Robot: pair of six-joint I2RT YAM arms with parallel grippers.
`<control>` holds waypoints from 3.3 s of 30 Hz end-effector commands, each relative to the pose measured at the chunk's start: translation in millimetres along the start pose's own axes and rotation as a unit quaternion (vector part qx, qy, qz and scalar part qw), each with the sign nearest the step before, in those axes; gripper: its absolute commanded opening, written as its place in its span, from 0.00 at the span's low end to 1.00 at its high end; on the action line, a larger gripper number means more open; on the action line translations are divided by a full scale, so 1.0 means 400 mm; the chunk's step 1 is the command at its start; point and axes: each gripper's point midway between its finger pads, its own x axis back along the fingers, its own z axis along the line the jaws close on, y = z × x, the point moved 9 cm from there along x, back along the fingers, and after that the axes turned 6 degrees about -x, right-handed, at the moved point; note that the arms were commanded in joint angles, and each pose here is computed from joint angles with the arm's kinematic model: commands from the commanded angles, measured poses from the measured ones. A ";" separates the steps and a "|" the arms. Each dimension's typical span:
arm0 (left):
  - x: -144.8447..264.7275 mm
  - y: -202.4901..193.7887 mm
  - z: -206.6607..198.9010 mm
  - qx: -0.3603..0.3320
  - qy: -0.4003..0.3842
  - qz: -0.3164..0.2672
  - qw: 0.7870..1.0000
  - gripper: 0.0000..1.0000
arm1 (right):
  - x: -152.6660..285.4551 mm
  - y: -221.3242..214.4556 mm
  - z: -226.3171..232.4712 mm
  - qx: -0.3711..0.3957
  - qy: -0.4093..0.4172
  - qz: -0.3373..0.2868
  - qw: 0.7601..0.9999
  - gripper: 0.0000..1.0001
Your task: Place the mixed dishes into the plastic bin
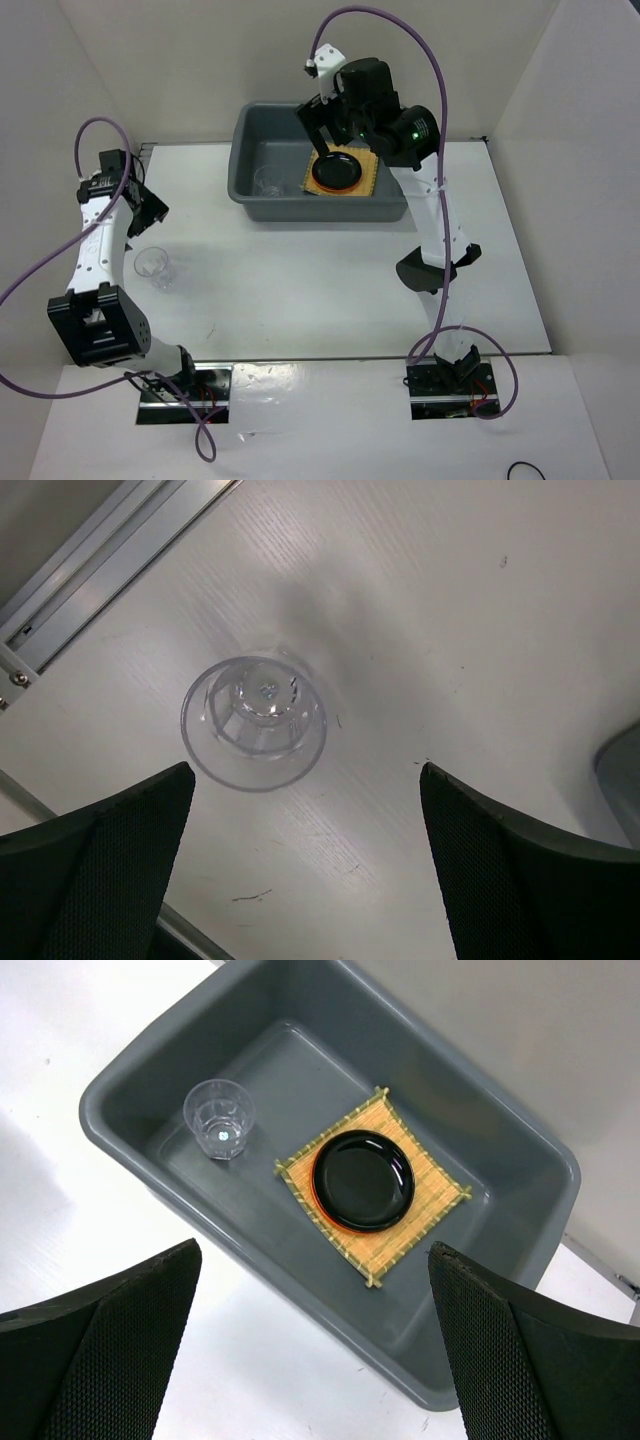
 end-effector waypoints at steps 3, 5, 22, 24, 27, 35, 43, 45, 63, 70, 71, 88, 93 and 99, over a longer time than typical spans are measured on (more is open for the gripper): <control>-0.041 0.013 -0.019 -0.013 -0.071 -0.007 0.997 1.00 | 0.015 0.016 0.008 -0.008 0.004 -0.020 1.000 0.98; -0.066 0.008 -0.008 -0.007 -0.060 0.002 0.998 1.00 | 0.009 0.011 0.007 -0.008 0.000 -0.014 1.000 0.98; -0.261 -0.109 -0.023 -0.040 -0.076 0.094 0.992 0.93 | 0.053 0.004 -0.010 -0.004 -0.023 0.009 1.000 0.98; -0.268 -0.109 -0.026 -0.044 -0.081 0.095 0.991 0.54 | 0.060 0.006 -0.011 -0.004 -0.023 0.008 1.000 0.98; -0.279 -0.105 -0.032 -0.044 -0.080 0.096 0.991 0.11 | 0.065 0.005 -0.014 -0.004 -0.028 0.010 1.000 0.98; -0.213 0.005 -0.056 -0.012 -0.085 0.056 0.995 0.00 | 0.082 0.009 -0.022 -0.005 -0.039 0.006 0.999 0.98; 0.132 0.313 -0.197 0.144 -0.357 -0.198 0.901 0.00 | 0.101 0.007 -0.028 -0.004 -0.047 0.011 0.999 0.98; 0.192 0.356 -0.236 0.140 -0.403 -0.233 0.874 0.00 | 0.115 0.004 -0.034 -0.003 -0.056 0.015 0.998 0.98; 0.068 0.079 -0.903 -0.223 -0.429 -0.191 0.854 0.00 | 0.238 -0.014 -0.185 -0.033 -0.128 0.015 0.991 0.98; -0.093 -0.024 -0.933 -0.249 -0.382 -0.122 0.882 0.00 | 0.237 -0.032 -0.205 -0.038 -0.135 0.030 0.990 0.98; -0.104 -0.030 -0.932 -0.250 -0.375 -0.120 0.885 0.00 | 0.237 -0.033 -0.213 -0.039 -0.139 0.031 0.989 0.98; -0.175 -0.058 -0.930 -0.266 -0.357 -0.100 0.890 0.82 | 0.177 -0.035 -0.209 -0.034 -0.123 0.040 0.991 0.98; 0.050 0.097 -0.877 -0.178 -0.359 -0.211 0.891 1.00 | 0.182 -0.038 -0.220 -0.039 -0.154 0.043 0.986 0.98; 0.377 0.284 -0.703 -0.071 -0.376 -0.356 0.853 1.00 | 0.264 -0.013 -0.220 -0.046 -0.137 0.004 0.989 0.98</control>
